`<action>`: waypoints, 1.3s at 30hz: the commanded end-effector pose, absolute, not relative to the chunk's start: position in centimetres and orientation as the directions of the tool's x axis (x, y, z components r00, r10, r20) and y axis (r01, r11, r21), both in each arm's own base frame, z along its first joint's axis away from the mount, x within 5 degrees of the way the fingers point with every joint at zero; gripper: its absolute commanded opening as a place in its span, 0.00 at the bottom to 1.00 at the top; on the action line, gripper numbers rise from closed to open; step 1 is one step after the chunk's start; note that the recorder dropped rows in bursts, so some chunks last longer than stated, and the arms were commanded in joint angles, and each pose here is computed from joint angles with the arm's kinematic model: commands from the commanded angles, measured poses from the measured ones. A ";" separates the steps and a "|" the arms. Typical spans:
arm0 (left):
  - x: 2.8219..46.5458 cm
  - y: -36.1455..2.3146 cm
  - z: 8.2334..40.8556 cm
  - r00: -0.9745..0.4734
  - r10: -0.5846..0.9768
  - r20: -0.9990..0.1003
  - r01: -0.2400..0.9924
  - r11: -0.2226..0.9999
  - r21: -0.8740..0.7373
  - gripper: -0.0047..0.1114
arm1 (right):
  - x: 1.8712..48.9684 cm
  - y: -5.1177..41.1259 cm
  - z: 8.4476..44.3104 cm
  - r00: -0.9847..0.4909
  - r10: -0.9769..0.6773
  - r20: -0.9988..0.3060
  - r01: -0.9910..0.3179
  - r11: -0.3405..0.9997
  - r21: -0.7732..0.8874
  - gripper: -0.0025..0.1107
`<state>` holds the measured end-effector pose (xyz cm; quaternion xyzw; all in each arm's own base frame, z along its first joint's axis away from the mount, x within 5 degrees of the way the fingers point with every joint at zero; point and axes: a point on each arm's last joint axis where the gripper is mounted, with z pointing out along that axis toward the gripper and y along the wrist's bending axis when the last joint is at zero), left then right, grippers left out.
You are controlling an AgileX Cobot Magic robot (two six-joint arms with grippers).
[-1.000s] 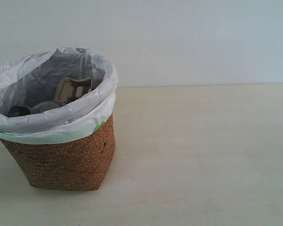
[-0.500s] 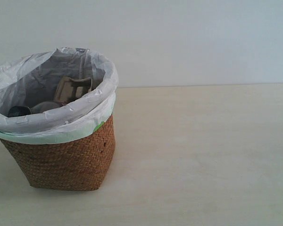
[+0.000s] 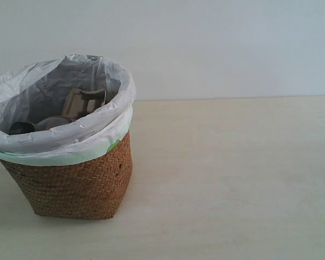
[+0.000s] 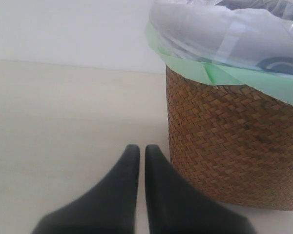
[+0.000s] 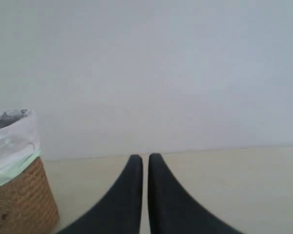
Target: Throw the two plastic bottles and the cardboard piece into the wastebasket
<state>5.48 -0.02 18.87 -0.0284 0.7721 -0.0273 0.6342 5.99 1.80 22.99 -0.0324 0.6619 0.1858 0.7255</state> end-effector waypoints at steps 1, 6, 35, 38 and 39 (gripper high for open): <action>5.5 0.0 18.8 -0.188 -0.079 -0.979 -0.010 0.997 -0.079 0.07 | 5.9 1.4 22.1 0.108 0.179 -0.978 -0.254 0.956 0.147 0.02; 5.5 0.0 18.8 -0.188 -0.079 -0.979 -0.010 0.997 -0.079 0.07 | 5.5 1.2 21.3 0.061 0.106 -0.993 -0.215 0.973 0.090 0.02; 5.5 0.0 18.8 -0.188 -0.079 -0.979 -0.010 0.997 -0.079 0.07 | 5.3 1.1 18.3 -0.249 -0.003 -0.969 -0.152 0.988 0.036 0.02; 5.5 0.0 18.8 -0.188 -0.079 -0.979 -0.010 0.997 -0.079 0.07 | 5.3 1.1 18.3 -0.249 -0.003 -0.969 -0.152 0.988 0.036 0.02; 5.5 0.0 18.8 -0.188 -0.079 -0.979 -0.010 0.997 -0.079 0.07 | 5.3 1.1 18.3 -0.249 -0.003 -0.969 -0.152 0.988 0.036 0.02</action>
